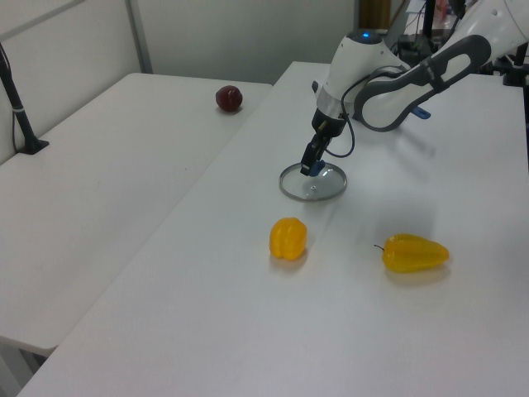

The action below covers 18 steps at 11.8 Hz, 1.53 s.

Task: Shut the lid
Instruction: 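Close the gripper on the blue knob of the glass lid, then lift the glass lid and carry it over the black saucepan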

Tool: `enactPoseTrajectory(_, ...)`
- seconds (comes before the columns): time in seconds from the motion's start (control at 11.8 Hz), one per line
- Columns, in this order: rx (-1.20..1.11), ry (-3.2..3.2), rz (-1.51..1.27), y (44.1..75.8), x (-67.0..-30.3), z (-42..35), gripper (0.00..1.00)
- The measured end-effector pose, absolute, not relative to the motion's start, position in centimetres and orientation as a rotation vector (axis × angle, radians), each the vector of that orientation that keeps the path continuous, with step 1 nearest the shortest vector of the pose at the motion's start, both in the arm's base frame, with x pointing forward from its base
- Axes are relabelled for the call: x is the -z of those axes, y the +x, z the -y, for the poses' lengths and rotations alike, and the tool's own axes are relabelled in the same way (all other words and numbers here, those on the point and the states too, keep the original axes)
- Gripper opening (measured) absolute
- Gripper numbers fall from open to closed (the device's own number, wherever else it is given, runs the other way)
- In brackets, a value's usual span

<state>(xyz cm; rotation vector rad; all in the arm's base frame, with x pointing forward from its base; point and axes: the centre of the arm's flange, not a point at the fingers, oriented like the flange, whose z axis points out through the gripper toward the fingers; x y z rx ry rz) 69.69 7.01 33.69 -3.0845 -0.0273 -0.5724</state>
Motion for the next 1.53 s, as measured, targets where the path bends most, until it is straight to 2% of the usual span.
enactPoseTrajectory(0.42, 0.568, -3.1, 0.051, 69.6, -33.6, -7.0, 0.74)
enactPoseTrajectory(0.85, 0.474, -3.131, 0.056, 69.1, -34.1, -6.9, 0.62)
enactPoseTrajectory(1.1, 0.436, -3.149, 0.009, 69.3, -38.6, -5.5, 0.62)
enactPoseTrajectory(1.36, 0.414, -3.168, -0.104, 70.2, -44.8, -1.2, 0.62)
enactPoseTrajectory(1.53, 0.46, -3.167, -0.186, 70.6, -47.4, 2.3, 0.62)
